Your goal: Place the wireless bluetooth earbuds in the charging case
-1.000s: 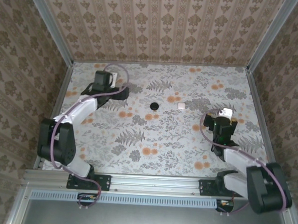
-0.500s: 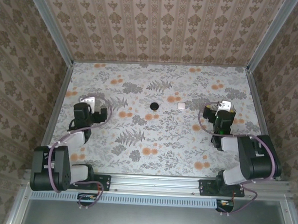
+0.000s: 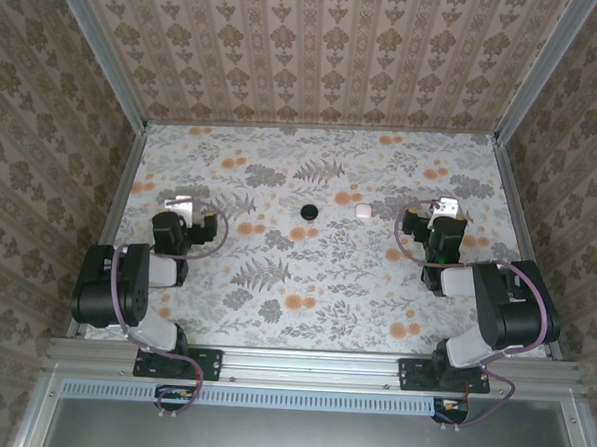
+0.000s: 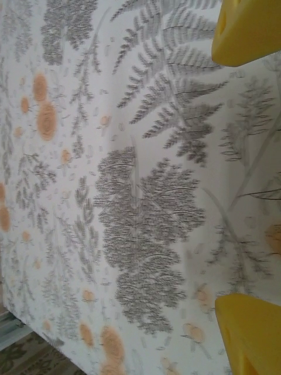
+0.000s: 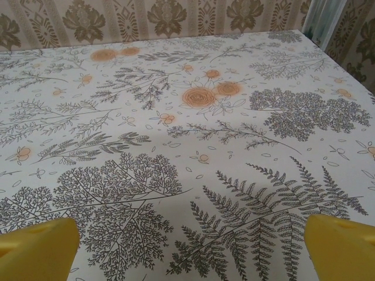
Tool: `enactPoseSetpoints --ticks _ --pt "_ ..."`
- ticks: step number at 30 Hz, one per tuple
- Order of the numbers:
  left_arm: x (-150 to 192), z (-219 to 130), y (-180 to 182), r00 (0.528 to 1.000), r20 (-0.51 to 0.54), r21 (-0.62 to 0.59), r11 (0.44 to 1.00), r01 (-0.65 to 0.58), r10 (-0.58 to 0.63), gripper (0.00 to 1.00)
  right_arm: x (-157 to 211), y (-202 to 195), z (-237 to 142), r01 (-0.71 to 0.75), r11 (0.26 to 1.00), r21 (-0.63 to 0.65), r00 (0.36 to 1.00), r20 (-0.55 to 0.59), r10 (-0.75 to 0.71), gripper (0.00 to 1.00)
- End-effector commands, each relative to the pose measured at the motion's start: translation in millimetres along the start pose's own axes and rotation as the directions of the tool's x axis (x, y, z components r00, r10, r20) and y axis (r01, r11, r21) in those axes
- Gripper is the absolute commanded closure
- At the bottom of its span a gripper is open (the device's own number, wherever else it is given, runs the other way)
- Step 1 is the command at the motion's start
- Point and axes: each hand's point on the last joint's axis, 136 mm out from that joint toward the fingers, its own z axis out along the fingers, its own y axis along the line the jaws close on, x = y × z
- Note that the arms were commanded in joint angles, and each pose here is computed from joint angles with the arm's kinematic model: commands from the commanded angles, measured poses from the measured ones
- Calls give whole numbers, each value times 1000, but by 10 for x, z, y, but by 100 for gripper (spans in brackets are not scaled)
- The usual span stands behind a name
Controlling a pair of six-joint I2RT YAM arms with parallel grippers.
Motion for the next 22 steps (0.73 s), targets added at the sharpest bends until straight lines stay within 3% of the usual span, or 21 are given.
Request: enactPoseSetpoints --ticks 1,13,16,22 --pt "-239 60 15 999 43 -24 999 -26 27 0 -98 32 28 3 1000 -15 1000 25 -3 0" --pt "-245 61 5 998 43 -32 999 -37 39 0 -88 36 33 5 1000 -16 1000 20 -5 0" --pt "-235 63 2 998 39 -30 999 -37 39 0 -78 155 65 32 996 -79 999 1 -32 0" --pt "-241 64 4 998 41 -31 999 -36 38 0 -86 153 42 26 996 -89 1000 9 -26 0"
